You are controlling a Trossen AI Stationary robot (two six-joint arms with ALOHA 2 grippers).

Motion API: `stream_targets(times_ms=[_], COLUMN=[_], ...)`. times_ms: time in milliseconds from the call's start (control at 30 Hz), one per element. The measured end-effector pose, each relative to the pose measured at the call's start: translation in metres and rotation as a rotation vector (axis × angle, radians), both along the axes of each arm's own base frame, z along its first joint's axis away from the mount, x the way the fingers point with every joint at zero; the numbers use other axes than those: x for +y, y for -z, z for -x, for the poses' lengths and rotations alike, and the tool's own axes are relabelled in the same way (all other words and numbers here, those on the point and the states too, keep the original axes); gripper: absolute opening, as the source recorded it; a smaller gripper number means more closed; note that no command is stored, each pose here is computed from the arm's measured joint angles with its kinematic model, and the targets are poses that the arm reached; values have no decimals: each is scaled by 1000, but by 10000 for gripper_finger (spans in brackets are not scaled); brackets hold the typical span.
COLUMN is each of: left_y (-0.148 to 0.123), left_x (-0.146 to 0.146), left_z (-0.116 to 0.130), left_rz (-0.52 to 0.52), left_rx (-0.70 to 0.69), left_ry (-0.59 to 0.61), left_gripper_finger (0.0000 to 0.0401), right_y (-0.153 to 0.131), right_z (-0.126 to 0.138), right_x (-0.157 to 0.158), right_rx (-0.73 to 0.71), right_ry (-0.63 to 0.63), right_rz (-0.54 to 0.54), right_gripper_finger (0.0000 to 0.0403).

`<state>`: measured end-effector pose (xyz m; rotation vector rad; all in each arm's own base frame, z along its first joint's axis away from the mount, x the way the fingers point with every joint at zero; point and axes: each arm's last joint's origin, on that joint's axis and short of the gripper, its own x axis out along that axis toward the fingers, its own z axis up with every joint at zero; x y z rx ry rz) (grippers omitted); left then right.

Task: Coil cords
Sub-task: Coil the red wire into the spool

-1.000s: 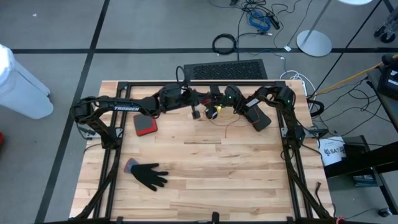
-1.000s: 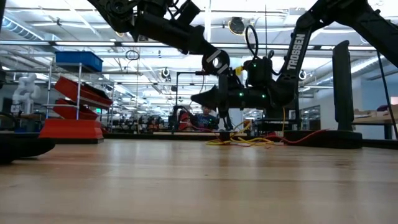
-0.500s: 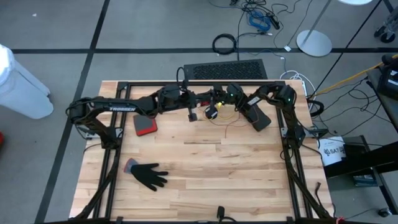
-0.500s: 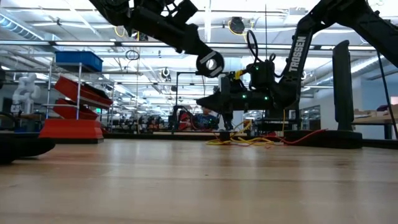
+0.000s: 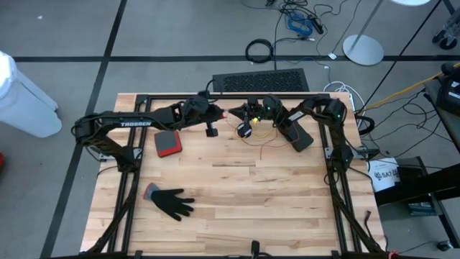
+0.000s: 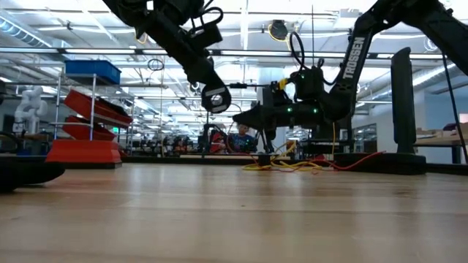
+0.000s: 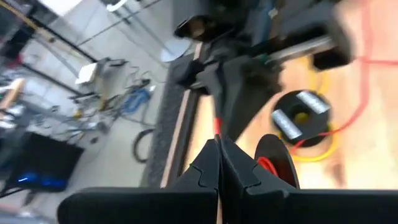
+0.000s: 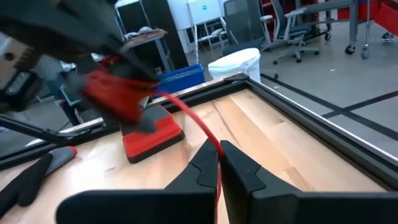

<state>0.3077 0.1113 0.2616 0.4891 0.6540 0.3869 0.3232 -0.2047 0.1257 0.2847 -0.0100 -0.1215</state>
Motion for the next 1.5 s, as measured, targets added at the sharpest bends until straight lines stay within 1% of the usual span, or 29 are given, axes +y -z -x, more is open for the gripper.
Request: stream_targets(times_ms=[133, 233, 433, 533, 700, 867, 1033, 1133, 1267, 1367, 1433, 1500], left_y=[-2, -1, 11, 17, 15, 7, 2, -2, -12, -16, -18, -18], left_x=[2, 4, 10, 13, 15, 15, 14, 14, 15, 15, 14, 13], left_z=[0, -2, -14, -22, -30, -32, -34, -35, -35, -35, -36, -36], left_rz=[-92, -131, -221, -243, -263, -224, -191, -181, -163, -122, -88, -54], left_rx=[33, 38, 64, 34, -74, -205, -295, -352, -477, -551, -599, -619], left_ry=[-38, -43, -76, -94, -110, -114, -121, -130, -148, -125, -98, -82], left_gripper_finger=[0, 0, 0, 0, 0, 0, 0, 0, 0, 0, 0, 0], right_y=[-12, -24, -49, -53, -53, -55, -59, -61, -58, -59, -59, -59], right_z=[-2, -3, -8, -10, -14, -17, -18, -19, -21, -23, -25, -25], right_x=[6, 12, 30, 38, 46, 50, 53, 55, 60, 64, 66, 68], right_rx=[28, 38, 2, 10, 20, 13, -13, -27, -11, -3, 2, 0], right_ry=[-15, -32, -73, -93, -85, -61, -36, -28, -36, -1, -1, -3], right_rz=[18, 34, 68, 65, 73, 119, 164, 193, 239, 289, 324, 345], right_gripper_finger=[0, 0, 0, 0, 0, 0, 0, 7, 17, 19, 18, 15])
